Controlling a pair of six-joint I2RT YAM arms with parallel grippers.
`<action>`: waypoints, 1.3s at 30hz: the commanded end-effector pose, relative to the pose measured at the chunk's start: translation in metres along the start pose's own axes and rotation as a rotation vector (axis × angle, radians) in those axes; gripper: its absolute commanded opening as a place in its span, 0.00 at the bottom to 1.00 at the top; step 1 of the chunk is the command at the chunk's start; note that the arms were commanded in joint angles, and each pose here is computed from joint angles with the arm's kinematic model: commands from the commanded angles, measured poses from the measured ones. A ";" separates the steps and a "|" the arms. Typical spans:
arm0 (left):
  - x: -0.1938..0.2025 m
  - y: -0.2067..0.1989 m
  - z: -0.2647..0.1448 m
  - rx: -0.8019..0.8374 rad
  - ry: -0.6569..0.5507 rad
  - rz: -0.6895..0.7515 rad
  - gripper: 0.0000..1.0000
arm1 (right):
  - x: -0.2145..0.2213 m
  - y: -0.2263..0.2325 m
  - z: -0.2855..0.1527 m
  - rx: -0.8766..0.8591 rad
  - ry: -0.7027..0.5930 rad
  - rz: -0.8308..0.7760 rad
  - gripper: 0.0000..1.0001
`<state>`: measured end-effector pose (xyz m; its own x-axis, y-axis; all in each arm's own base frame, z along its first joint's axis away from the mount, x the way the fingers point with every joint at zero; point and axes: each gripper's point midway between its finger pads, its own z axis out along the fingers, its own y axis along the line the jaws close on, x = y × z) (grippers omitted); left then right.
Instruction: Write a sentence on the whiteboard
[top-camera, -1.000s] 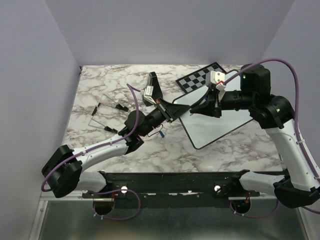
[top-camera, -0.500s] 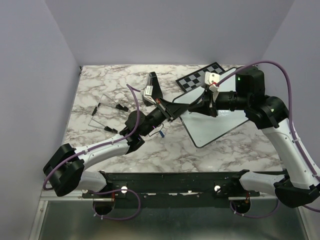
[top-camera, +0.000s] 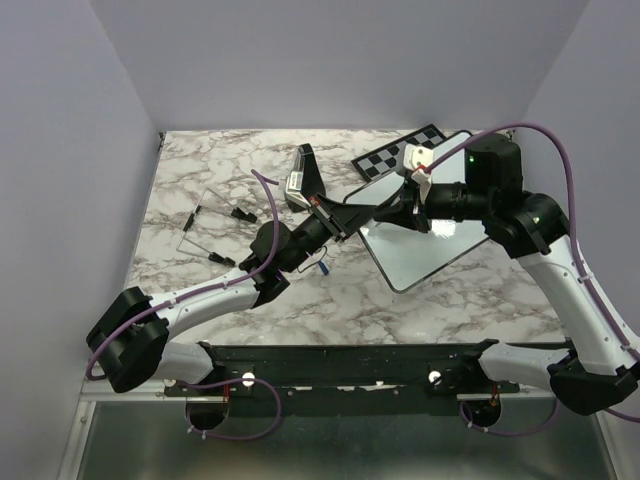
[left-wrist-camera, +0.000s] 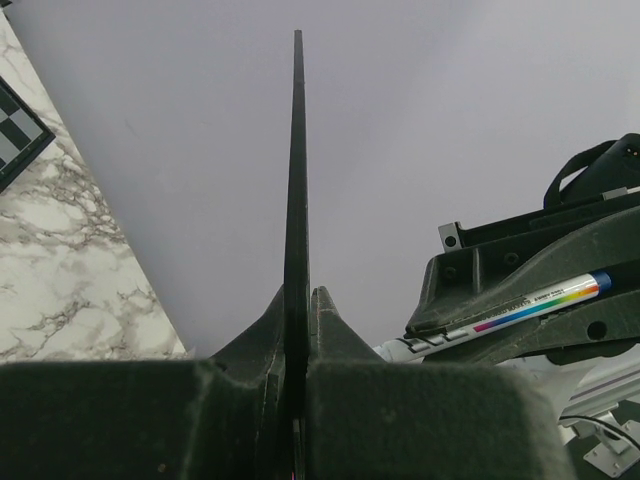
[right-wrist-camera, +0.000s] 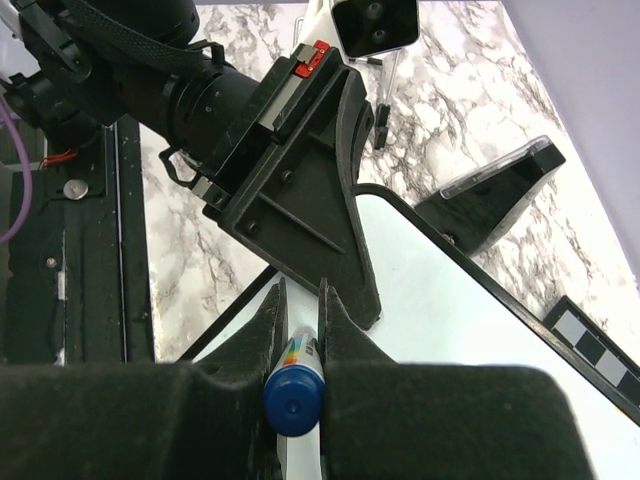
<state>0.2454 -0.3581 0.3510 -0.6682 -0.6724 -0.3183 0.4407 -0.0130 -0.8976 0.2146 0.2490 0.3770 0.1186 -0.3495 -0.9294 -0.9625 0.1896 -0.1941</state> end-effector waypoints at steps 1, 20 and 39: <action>-0.025 -0.064 -0.001 0.206 -0.095 -0.052 0.00 | 0.010 -0.004 0.005 0.017 0.025 -0.005 0.01; -0.032 -0.063 -0.005 0.195 -0.124 -0.046 0.00 | 0.032 0.024 -0.010 -0.025 0.077 0.025 0.00; -0.029 -0.064 -0.004 0.199 -0.107 -0.049 0.00 | 0.005 -0.011 0.003 0.054 0.030 0.006 0.01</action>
<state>0.2513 -0.3551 0.3501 -0.6486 -0.6949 -0.3105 0.4330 -0.0013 -0.9014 0.2129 0.2471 0.3702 0.1025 -0.3642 -0.9257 -0.9641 0.1929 -0.1826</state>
